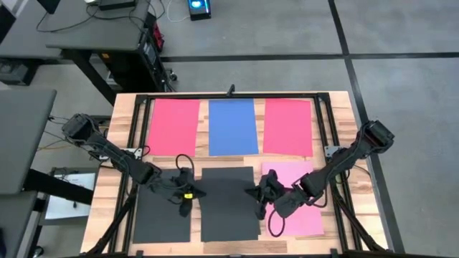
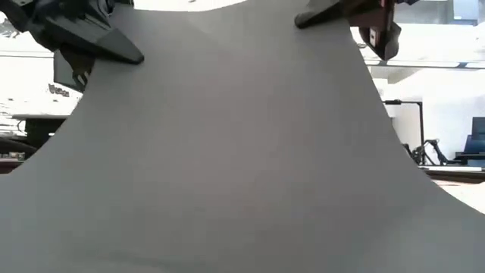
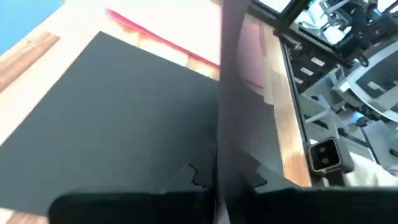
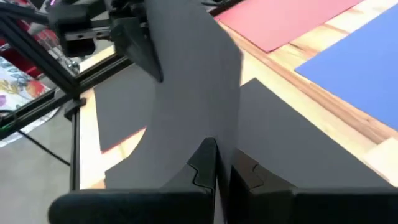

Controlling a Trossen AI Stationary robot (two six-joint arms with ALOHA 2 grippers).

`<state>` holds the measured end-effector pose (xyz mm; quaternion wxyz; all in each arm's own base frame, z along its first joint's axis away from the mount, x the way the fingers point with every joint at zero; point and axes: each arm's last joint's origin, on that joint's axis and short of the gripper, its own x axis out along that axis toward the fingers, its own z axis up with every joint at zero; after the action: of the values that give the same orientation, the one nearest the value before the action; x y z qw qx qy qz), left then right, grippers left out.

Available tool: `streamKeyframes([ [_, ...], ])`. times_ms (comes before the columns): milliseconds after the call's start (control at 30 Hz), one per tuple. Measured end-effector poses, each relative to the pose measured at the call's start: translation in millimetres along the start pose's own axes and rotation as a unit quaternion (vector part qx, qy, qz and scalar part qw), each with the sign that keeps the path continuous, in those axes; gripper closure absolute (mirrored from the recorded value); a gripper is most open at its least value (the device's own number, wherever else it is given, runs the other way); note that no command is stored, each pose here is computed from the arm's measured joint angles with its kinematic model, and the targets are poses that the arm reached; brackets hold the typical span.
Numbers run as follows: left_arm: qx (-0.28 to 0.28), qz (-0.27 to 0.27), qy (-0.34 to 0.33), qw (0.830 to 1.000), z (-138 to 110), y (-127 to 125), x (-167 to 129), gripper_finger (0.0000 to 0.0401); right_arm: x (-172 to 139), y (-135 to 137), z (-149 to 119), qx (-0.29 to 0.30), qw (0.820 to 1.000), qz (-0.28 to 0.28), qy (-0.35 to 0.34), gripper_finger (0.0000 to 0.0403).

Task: Organize paper
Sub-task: Stack the black paper on top of the black paper

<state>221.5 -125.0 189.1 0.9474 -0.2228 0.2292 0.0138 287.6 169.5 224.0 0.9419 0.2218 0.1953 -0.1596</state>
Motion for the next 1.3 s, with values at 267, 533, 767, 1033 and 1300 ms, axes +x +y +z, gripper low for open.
streamKeyframes([
  [267, 0.004, 0.026, 0.016, 1.000, -2.6, 7.9, 1.5, 0.0401, 16.6, -7.0, -20.3, -0.006, 0.999, -0.035, 0.034, 0.0403],
  [533, 0.002, 0.028, 0.018, 0.999, -3.0, 8.3, 1.5, 0.0401, 41.6, -15.4, -36.9, -0.015, 0.997, -0.057, 0.054, 0.0403],
  [767, 0.005, 0.034, 0.024, 0.999, -4.4, 9.5, 1.4, 0.0401, 33.9, -12.4, -21.9, -0.019, 0.998, -0.046, 0.044, 0.0403],
  [1033, 0.005, 0.034, 0.025, 0.999, -4.7, 9.2, 1.2, 0.0401, 27.1, -11.1, -9.5, -0.028, 0.998, -0.037, 0.037, 0.0403],
  [1300, 0.007, 0.034, 0.021, 0.999, -7.0, 6.2, -0.6, 0.0401, 31.0, -18.4, -9.5, -0.032, 0.996, -0.053, 0.058, 0.0403],
])
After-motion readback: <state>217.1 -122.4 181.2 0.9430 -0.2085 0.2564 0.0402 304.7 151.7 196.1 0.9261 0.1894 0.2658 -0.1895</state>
